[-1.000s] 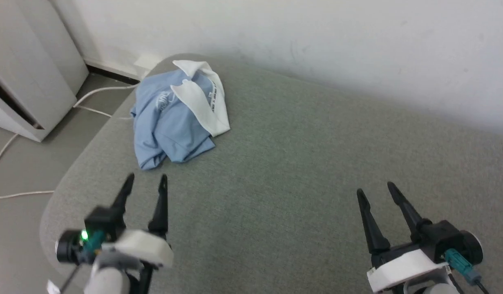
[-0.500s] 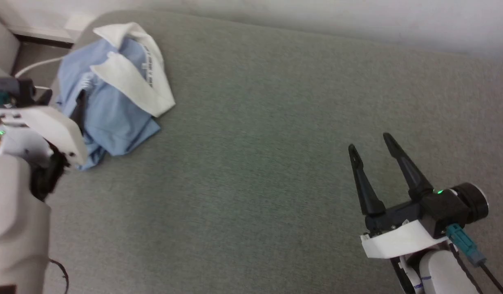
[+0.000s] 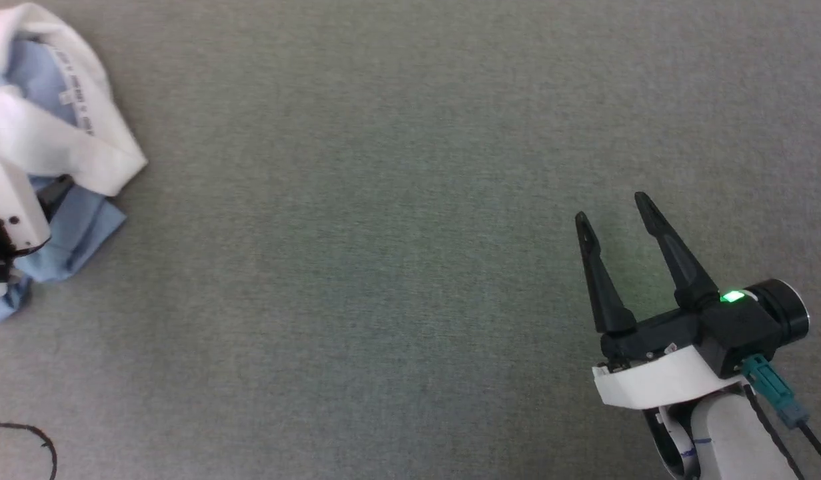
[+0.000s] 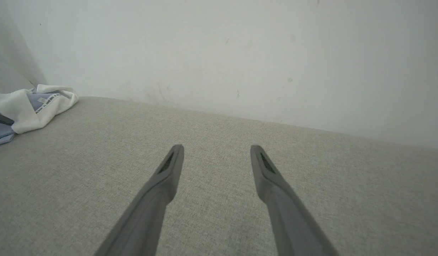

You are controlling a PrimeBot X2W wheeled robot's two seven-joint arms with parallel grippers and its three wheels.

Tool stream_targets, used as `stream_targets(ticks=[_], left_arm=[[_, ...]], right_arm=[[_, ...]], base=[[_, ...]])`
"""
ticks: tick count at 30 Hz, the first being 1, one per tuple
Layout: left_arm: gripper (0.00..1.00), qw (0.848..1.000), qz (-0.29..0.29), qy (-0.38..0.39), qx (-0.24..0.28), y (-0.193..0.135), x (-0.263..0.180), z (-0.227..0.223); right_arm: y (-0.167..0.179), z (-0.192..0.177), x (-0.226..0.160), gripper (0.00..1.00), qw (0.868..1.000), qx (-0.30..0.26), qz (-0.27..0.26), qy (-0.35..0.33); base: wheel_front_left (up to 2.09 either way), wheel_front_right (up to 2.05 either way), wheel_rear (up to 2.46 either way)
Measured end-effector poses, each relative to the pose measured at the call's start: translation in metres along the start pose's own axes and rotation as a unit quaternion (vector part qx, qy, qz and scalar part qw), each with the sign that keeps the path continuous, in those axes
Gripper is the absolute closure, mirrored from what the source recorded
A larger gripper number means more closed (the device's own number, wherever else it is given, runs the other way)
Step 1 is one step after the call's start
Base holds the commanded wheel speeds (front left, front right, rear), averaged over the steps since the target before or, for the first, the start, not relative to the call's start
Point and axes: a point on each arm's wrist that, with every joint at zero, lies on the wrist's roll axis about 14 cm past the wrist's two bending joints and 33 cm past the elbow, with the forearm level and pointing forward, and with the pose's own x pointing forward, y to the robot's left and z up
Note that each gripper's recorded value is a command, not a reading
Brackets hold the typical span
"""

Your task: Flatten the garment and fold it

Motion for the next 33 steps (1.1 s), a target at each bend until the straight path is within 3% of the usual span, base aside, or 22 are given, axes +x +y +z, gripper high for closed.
stream_targets(ticks=[5,6,7,8,15,19,22,26,33], left_arm=[[0.00,0.999,0.003,0.043,0.009,-0.001,0.021,-0.011],[0.40,0.999,0.000,0.051,0.006,-0.003,0.024,-0.012],[0.90,0.998,-0.004,0.058,0.002,-0.005,0.026,-0.012],[1.00,0.998,-0.007,0.062,-0.001,-0.005,0.026,-0.012],[1.00,1.000,-0.013,0.024,-0.013,-0.003,0.017,-0.002],[1.00,0.997,-0.017,-0.069,-0.010,-0.003,0.000,0.024],[1.00,0.985,-0.026,-0.169,-0.006,-0.007,-0.024,0.060],[1.00,0.955,-0.044,-0.295,0.009,-0.017,-0.067,0.105],[1.00,0.865,-0.093,-0.491,0.044,-0.050,-0.165,0.165]], right_arm=[[-0.018,-0.012,-0.007,0.00,1.000,-0.002,-0.025,0.017],[-0.020,-0.014,-0.008,0.00,0.999,-0.002,-0.029,0.021],[-0.023,-0.015,-0.009,0.00,0.999,-0.003,-0.033,0.024],[-0.025,-0.017,-0.011,0.00,0.999,-0.004,-0.036,0.027],[-0.026,-0.013,-0.013,0.00,0.999,-0.008,-0.038,0.025],[-0.021,-0.001,-0.014,0.00,0.999,-0.012,-0.033,0.012],[-0.020,0.009,-0.017,0.00,0.999,-0.016,-0.033,0.002],[-0.019,0.021,-0.026,0.00,0.999,-0.019,-0.038,-0.008],[-0.020,0.048,-0.040,0.00,0.998,-0.023,-0.049,-0.037]], base=[[0.00,0.00,0.00],[0.00,0.00,0.00],[0.00,0.00,0.00],[0.00,0.00,0.00],[0.00,0.00,0.00],[0.00,0.00,0.00],[0.00,0.00,0.00],[0.00,0.00,0.00],[0.00,0.00,0.00]])
